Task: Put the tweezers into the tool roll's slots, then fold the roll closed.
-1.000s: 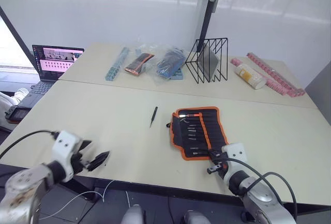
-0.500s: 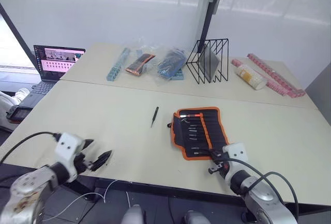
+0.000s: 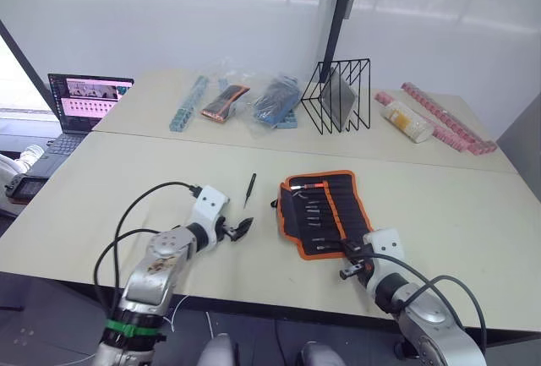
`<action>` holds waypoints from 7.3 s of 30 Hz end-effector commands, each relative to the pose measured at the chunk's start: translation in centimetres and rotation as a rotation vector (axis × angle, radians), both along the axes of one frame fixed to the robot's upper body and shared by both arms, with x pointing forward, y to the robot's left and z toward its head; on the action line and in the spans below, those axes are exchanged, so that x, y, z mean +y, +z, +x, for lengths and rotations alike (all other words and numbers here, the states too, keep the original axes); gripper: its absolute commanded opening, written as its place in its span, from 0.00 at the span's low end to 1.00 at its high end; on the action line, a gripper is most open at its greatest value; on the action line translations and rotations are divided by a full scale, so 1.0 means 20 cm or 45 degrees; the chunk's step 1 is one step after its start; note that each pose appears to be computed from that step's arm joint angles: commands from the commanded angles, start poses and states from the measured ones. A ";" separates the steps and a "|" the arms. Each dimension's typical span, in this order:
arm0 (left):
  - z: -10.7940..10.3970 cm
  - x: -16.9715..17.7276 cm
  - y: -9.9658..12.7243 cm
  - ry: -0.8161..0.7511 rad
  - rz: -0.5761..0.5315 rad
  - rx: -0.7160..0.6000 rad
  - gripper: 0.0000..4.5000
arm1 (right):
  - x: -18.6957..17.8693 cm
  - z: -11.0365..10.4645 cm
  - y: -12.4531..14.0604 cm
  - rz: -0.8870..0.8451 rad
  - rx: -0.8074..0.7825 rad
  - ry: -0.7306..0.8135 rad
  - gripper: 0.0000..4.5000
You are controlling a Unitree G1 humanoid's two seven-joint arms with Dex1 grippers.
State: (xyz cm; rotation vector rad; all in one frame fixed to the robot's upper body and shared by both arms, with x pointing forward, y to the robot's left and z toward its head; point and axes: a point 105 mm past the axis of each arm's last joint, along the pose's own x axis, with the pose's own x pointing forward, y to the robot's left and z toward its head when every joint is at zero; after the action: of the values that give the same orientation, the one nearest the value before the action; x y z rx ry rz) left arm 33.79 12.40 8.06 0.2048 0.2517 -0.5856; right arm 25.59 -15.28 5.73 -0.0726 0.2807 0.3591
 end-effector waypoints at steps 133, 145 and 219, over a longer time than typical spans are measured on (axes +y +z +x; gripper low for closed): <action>0.01 -0.90 0.28 -1.099 0.490 0.026 0.53 | -0.02 -0.12 -0.15 -0.013 0.165 -0.194 0.00; -0.02 -0.40 0.55 -0.839 0.142 -0.109 0.99 | -0.02 -0.04 0.09 0.036 -0.059 -0.091 0.00; -0.40 0.37 0.37 -0.388 -0.099 -0.210 1.00 | 0.47 0.01 0.25 -0.099 -0.420 0.529 0.99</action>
State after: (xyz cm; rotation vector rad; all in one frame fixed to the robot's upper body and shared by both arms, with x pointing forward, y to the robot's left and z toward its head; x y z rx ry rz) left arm 25.99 20.13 14.64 0.1942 0.0569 -0.8520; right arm 25.45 -6.46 9.67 -0.2382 0.0194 0.7378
